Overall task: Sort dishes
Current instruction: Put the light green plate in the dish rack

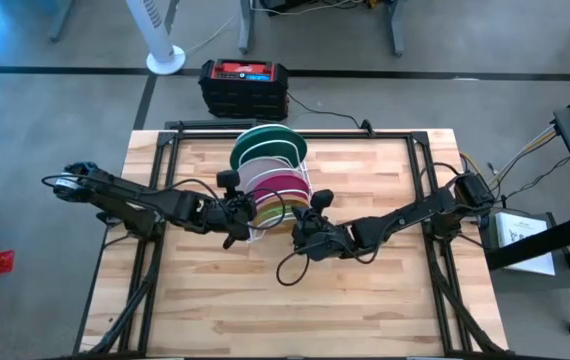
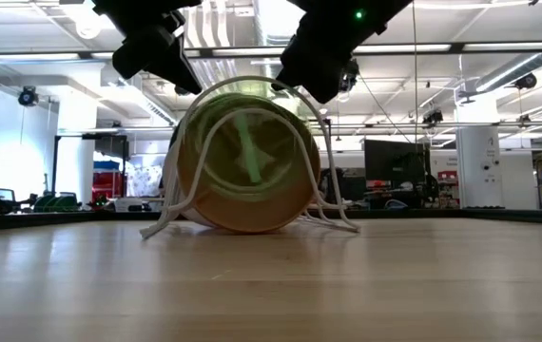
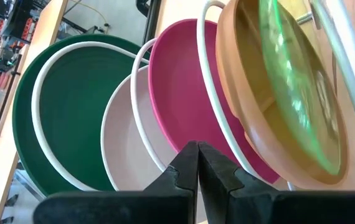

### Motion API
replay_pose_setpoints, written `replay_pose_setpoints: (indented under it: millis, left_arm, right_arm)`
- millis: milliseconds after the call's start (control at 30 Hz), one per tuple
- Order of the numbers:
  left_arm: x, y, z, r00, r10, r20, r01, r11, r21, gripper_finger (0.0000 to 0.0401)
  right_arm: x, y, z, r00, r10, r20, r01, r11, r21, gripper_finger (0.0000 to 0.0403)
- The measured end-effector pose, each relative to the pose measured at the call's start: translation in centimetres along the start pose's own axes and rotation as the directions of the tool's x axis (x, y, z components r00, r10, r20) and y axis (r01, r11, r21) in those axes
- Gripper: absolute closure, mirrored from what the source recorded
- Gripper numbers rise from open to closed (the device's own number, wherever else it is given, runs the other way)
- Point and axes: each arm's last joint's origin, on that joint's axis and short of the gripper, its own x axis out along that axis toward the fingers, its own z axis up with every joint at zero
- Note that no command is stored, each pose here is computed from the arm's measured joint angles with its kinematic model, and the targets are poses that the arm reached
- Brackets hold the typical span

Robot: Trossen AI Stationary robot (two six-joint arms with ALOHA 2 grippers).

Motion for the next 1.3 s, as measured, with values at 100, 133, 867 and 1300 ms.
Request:
replay_pose_setpoints:
  millis: [100, 133, 867, 1300]
  left_arm:
    - [0.0, 0.0, 0.0, 1.000, 0.000, 0.000, 0.000, 1.000, 0.000, 0.0401]
    - [0.0, 0.0, 0.0, 1.000, 0.000, 0.000, 0.000, 1.000, 0.000, 0.0401]
    - [0.0, 0.0, 0.0, 1.000, 0.000, 0.000, 0.000, 1.000, 0.000, 0.0401]
    - [0.0, 0.0, 0.0, 1.000, 0.000, 0.000, 0.000, 1.000, 0.000, 0.0401]
  right_arm:
    - [0.3, -0.2, -0.1, 1.000, 0.011, -0.002, -0.011, 1.000, 0.006, 0.0403]
    - [0.4, -0.2, -0.1, 1.000, 0.021, 0.000, -0.021, 1.000, 0.004, 0.0403]
    - [1.3, -0.8, -0.3, 0.999, 0.048, -0.010, -0.048, 0.998, 0.036, 0.0399]
    - [1.2, -0.8, -0.4, 0.998, 0.069, -0.009, -0.068, 0.996, 0.058, 0.0398]
